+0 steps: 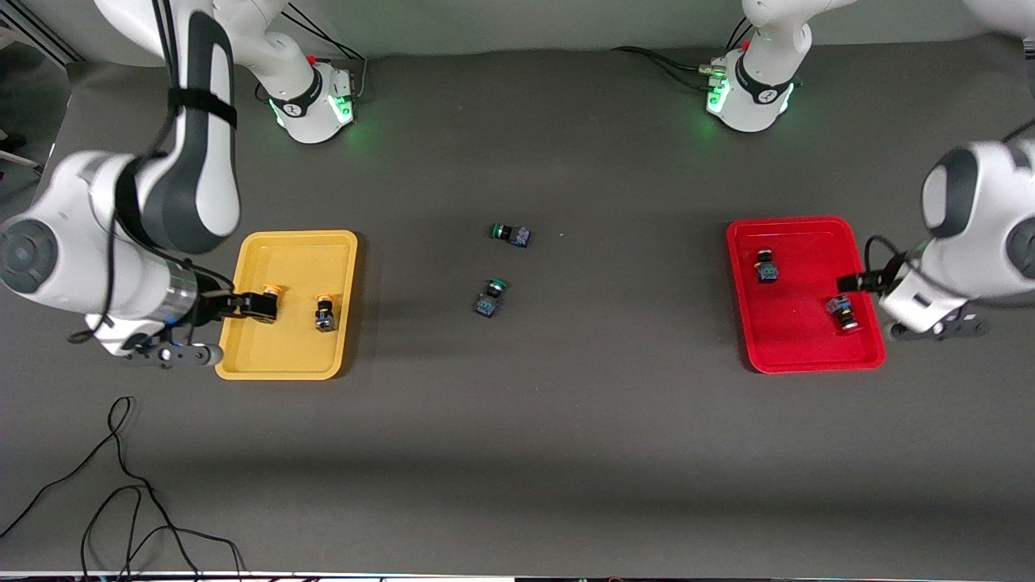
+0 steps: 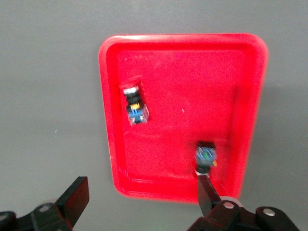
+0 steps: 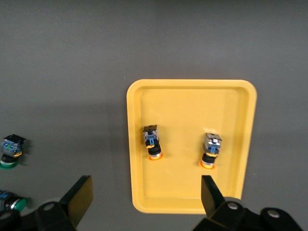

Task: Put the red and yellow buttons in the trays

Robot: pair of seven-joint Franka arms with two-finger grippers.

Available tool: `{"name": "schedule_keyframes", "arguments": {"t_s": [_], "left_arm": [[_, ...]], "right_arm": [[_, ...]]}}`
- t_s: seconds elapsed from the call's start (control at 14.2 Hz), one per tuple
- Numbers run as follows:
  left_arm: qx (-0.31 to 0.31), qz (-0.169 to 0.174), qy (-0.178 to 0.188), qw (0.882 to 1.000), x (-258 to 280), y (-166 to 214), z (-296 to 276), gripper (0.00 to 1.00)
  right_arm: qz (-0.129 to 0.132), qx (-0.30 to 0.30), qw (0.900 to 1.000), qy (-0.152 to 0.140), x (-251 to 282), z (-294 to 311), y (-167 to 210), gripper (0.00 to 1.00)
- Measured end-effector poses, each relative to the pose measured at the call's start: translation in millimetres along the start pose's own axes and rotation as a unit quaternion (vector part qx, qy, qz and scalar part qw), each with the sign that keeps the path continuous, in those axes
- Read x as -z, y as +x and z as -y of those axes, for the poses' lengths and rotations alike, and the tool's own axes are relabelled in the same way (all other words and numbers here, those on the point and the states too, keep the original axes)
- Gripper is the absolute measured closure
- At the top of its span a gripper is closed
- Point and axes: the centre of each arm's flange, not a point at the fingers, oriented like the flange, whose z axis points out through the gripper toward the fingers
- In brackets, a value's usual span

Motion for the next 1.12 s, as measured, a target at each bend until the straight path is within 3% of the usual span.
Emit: {"name": "schedule_keyframes", "arguments": {"t_s": [0.21, 0.42, 0.84, 1.12], "left_arm": [[0.015, -0.02, -0.011, 1.0, 63.6, -43.9, -4.2, 0.0], [0.007, -0.049, -0.026, 0.998, 94.6, -72.3, -8.6, 0.0], [-0.049, -0.112, -0.029, 0.992, 153.4, -70.3, -5.4, 0.0], [-0.05, -0.114, -0.035, 0.992, 161.4, -60.1, -3.0, 0.0]], "right_arm": [[-0.016, 0.0, 1.0, -0.023, 38.5, -4.4, -8.9, 0.0], [-0.012, -0.012, 0.999, -0.048, 57.3, -37.5, -12.2, 0.0], [-0.047, -0.025, 0.999, 0.01, 109.0, -98.9, -41.0, 0.0], [-0.044, -0.031, 0.998, 0.024, 105.2, -113.5, -52.6, 0.0]]}}
